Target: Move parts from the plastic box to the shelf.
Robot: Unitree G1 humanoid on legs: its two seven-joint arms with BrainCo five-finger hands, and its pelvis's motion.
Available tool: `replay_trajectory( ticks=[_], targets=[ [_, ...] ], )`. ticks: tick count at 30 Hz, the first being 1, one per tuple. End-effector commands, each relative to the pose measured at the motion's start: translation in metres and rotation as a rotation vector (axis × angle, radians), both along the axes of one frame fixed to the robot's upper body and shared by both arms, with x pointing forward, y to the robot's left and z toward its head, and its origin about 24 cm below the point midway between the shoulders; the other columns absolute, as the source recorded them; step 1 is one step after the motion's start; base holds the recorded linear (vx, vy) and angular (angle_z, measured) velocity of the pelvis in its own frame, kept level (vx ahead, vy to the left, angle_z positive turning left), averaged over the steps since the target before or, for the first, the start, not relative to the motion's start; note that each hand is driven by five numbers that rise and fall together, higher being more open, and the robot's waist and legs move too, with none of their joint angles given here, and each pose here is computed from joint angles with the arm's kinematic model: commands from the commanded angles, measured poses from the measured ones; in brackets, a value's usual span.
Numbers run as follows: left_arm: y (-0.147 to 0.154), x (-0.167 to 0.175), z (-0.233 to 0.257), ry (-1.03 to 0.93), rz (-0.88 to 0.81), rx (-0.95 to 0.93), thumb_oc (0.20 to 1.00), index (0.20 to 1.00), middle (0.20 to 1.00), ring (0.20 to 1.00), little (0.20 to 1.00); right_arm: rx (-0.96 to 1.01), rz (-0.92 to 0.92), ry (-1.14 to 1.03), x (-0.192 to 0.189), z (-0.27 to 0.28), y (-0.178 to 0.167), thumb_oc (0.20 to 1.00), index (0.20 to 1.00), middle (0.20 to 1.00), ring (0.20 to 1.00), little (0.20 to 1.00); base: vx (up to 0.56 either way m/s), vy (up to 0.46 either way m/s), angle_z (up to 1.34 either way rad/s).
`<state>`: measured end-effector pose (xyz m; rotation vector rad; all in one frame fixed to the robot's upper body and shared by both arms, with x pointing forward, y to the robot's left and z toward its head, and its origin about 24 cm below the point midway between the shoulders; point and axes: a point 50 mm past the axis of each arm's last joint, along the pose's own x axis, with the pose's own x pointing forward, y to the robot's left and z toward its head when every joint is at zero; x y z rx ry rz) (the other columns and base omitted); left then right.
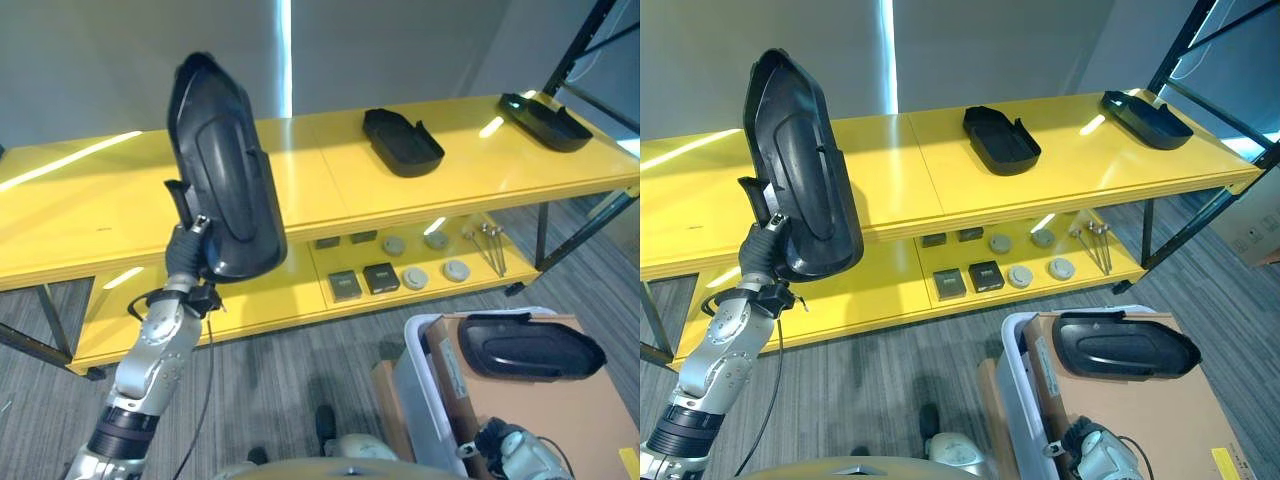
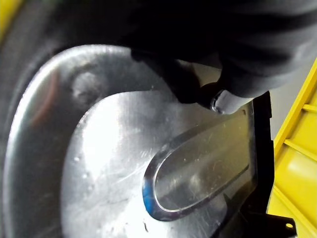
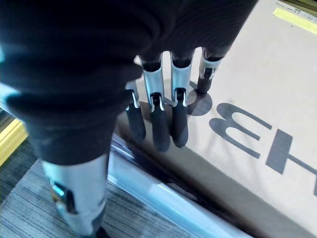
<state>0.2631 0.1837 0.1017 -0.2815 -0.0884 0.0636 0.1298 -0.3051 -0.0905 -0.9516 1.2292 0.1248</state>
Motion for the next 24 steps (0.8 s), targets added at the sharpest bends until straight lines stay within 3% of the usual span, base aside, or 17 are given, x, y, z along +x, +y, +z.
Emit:
replay_trajectory(
  ticks=[1,12,18,24],
  targets=[
    [0.003,0.003,0.033,-0.172,0.007,0.008,0.2,0.2,0.2,0.2,0.2,0.131,0.015,-0.079,0.024,0.006,0.021,1.0,1.0,1.0,1.0,1.0,0.0,0.0,0.0],
    [0.009,0.002,0.035,-0.158,0.014,0.028,0.2,0.2,0.2,0.2,0.2,0.204,0.051,-0.159,0.058,0.071,-0.015,1.0,1.0,1.0,1.0,1.0,0.0,0.0,0.0],
    [0.009,0.002,0.034,-0.154,0.021,0.035,0.2,0.2,0.2,0.2,0.2,0.264,0.116,-0.154,0.069,0.084,-0.007,1.0,1.0,1.0,1.0,1.0,0.01,-0.001,-0.08],
    [0.006,0.001,0.033,-0.156,0.016,0.038,0.2,0.2,0.2,0.2,0.2,0.369,0.217,-0.188,0.087,0.09,0.023,1.0,1.0,1.0,1.0,1.0,0.0,0.0,0.0]
  ],
)
